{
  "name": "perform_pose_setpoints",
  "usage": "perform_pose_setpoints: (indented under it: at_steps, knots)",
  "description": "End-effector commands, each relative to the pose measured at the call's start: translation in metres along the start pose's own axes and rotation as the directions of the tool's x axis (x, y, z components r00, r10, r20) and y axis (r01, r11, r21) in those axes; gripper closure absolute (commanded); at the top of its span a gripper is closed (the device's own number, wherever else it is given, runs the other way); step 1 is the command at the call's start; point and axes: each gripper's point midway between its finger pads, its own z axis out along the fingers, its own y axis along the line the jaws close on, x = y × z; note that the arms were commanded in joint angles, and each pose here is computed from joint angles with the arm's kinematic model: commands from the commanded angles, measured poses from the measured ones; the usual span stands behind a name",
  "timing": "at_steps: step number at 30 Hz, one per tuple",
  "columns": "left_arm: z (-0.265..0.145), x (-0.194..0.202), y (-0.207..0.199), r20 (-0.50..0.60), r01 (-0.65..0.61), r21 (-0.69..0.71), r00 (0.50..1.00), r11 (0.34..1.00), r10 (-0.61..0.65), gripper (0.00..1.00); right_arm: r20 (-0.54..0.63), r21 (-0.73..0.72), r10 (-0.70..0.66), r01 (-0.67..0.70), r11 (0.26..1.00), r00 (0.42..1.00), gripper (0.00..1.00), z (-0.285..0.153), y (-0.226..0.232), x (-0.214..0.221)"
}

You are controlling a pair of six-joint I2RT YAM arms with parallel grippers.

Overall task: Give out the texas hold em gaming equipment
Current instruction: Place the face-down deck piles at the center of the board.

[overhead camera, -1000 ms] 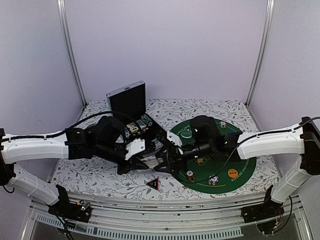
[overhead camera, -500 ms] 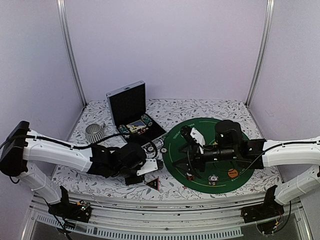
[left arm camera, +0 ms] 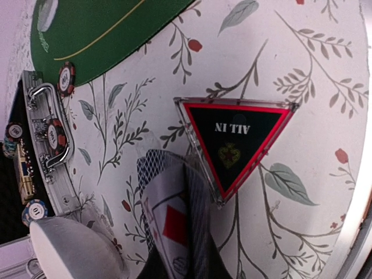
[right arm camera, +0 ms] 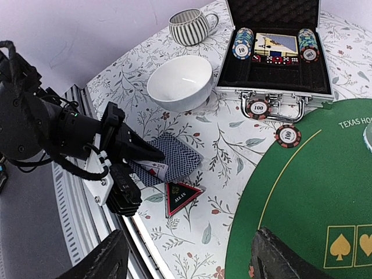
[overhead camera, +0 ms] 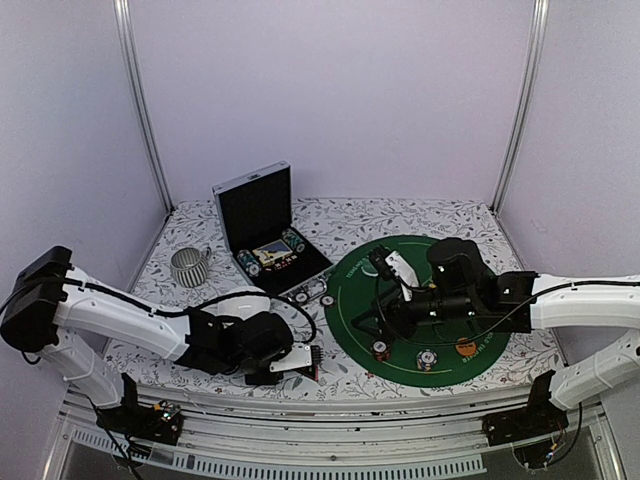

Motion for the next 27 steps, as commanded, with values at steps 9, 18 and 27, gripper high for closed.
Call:
perform_pose_setpoints:
  at_steps: [9, 18, 27]
  knots:
    - [0.002, -0.005, -0.044, 0.103, -0.133, 0.115, 0.987, 0.984, 0.122, 0.95, -0.12, -0.069, 0.116, -0.125, 0.99, 0.986, 0.27, 0.035, 0.012, 0.002]
    - [0.009, -0.001, -0.05, 0.064, -0.12, 0.142, 0.992, 0.983, 0.112, 0.73, -0.185, -0.113, 0.14, -0.163, 0.98, 0.973, 0.28, 0.063, 0.017, 0.015]
    - [0.01, -0.001, -0.047, 0.057, -0.09, 0.126, 0.995, 0.988, 0.083, 0.56, -0.227, -0.147, 0.061, -0.096, 0.984, 0.972, 0.27, 0.099, 0.017, 0.011]
